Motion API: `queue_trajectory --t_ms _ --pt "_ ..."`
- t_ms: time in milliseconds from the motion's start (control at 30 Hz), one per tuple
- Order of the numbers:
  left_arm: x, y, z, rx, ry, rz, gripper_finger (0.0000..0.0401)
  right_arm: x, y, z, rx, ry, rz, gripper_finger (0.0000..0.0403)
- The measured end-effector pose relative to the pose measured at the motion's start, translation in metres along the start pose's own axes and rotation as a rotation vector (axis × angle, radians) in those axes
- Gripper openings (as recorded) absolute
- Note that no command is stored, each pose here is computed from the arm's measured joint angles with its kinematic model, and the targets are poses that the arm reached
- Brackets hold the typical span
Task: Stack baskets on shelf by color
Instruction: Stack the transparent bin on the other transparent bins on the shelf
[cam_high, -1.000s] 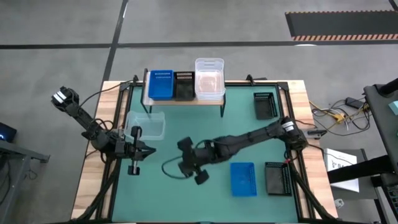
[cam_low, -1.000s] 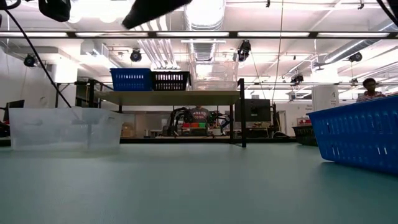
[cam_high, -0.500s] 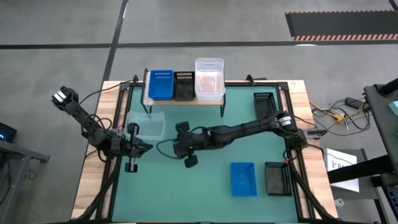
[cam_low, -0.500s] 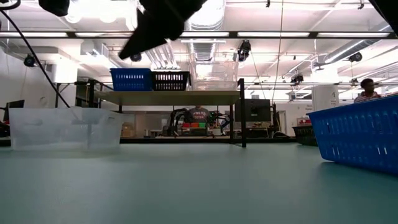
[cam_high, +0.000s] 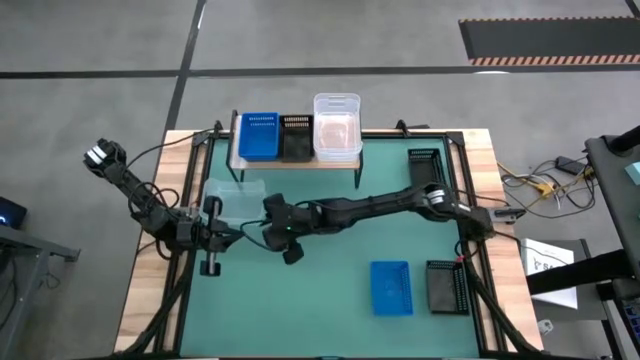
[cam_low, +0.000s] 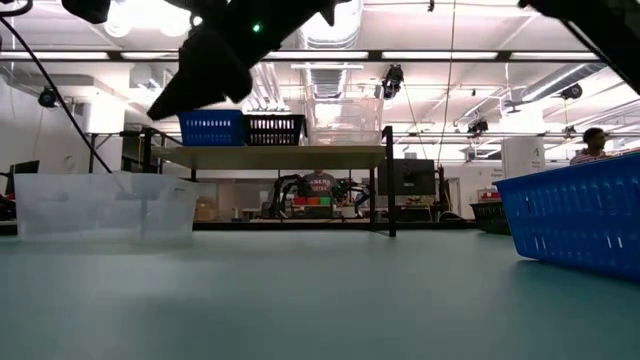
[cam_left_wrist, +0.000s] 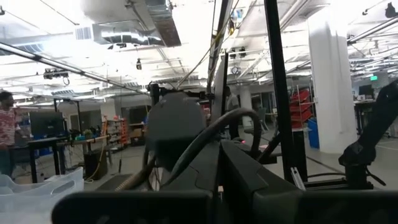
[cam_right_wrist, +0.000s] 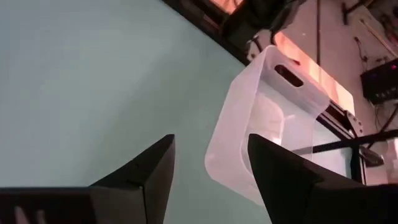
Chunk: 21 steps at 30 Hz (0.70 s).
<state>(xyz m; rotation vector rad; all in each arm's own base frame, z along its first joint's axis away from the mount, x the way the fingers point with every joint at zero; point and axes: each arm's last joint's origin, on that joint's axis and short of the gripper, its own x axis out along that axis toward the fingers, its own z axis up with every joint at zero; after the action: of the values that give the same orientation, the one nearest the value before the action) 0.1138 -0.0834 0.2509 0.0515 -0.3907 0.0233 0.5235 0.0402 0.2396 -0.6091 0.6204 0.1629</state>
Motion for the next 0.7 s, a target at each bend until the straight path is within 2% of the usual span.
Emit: queue_trajectory --t_ms 267,500,700 --pt "0.000 0.000 0.000 0.000 0.000 0.000 0.0000 0.037 -0.037 -0.035 -0.036 0.084 0.029 0.0196" --pt "0.000 0.000 0.000 -0.003 -0.002 0.000 0.0000 0.064 -0.045 -0.049 -0.081 0.093 0.040 0.0191" --pt "-0.001 0.002 0.003 0.010 -0.014 0.006 0.0000 0.070 -0.044 -0.057 -0.103 0.105 0.045 0.0179"
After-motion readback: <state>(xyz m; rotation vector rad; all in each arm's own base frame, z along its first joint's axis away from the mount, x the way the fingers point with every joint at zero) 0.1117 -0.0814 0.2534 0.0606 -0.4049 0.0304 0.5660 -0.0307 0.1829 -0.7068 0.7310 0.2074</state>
